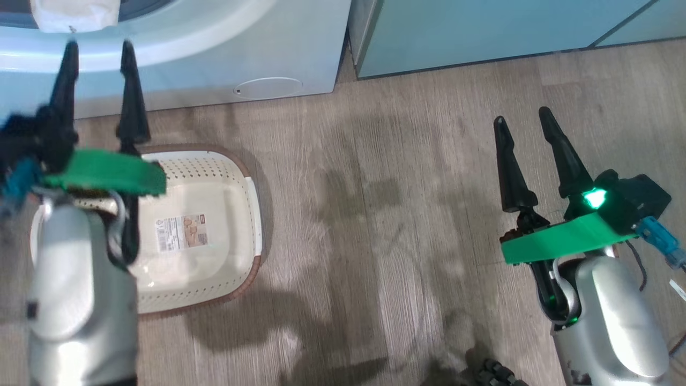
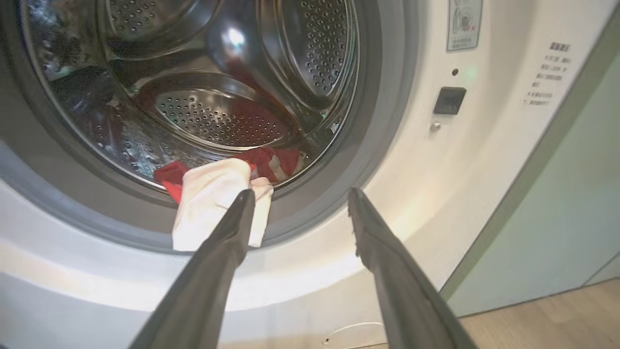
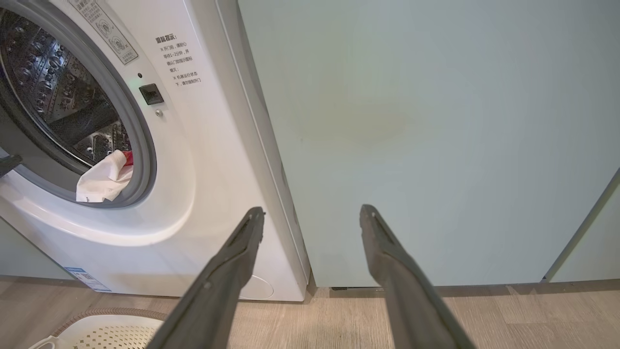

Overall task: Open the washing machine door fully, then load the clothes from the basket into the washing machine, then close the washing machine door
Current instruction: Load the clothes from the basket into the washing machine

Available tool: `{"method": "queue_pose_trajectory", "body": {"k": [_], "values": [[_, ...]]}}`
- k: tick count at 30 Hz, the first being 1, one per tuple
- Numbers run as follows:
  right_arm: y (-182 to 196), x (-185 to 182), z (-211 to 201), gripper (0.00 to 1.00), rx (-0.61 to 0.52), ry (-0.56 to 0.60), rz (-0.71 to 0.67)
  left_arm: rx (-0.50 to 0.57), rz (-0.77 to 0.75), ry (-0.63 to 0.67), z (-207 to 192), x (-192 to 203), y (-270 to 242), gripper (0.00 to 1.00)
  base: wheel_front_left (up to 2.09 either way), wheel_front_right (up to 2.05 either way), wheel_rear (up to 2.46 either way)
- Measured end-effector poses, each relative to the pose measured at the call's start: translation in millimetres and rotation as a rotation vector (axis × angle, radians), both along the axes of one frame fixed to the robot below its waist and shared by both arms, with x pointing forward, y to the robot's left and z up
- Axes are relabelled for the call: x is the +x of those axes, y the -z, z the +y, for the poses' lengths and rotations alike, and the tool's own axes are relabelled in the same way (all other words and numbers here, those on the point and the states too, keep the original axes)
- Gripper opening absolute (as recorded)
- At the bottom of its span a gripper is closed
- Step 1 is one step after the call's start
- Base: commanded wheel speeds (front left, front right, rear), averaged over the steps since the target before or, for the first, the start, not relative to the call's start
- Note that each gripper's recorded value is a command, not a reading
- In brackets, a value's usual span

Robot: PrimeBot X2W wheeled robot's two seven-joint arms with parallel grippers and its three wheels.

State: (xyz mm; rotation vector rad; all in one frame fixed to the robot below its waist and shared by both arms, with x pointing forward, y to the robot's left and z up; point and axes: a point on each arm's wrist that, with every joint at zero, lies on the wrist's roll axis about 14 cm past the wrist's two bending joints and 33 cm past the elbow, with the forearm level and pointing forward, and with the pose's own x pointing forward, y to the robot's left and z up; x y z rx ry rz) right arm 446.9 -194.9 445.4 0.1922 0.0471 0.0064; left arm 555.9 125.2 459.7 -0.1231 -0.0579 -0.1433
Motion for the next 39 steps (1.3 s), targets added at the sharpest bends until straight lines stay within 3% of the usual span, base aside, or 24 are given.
{"method": "queue_pose_trajectory", "body": {"k": [13, 39], "values": [[1, -8, 5, 1.0, 0.01, -0.009, 0.01, -0.004, 0.029, -0.082, 8, -55, 5, 1.0, 0.0, 0.0, 0.0], [-2, -11, 7, 1.0, 0.013, -0.015, 0.003, -0.03, 0.032, -0.091, 1, -63, 0, 1.0, 0.0, 0.0, 0.0]]}}
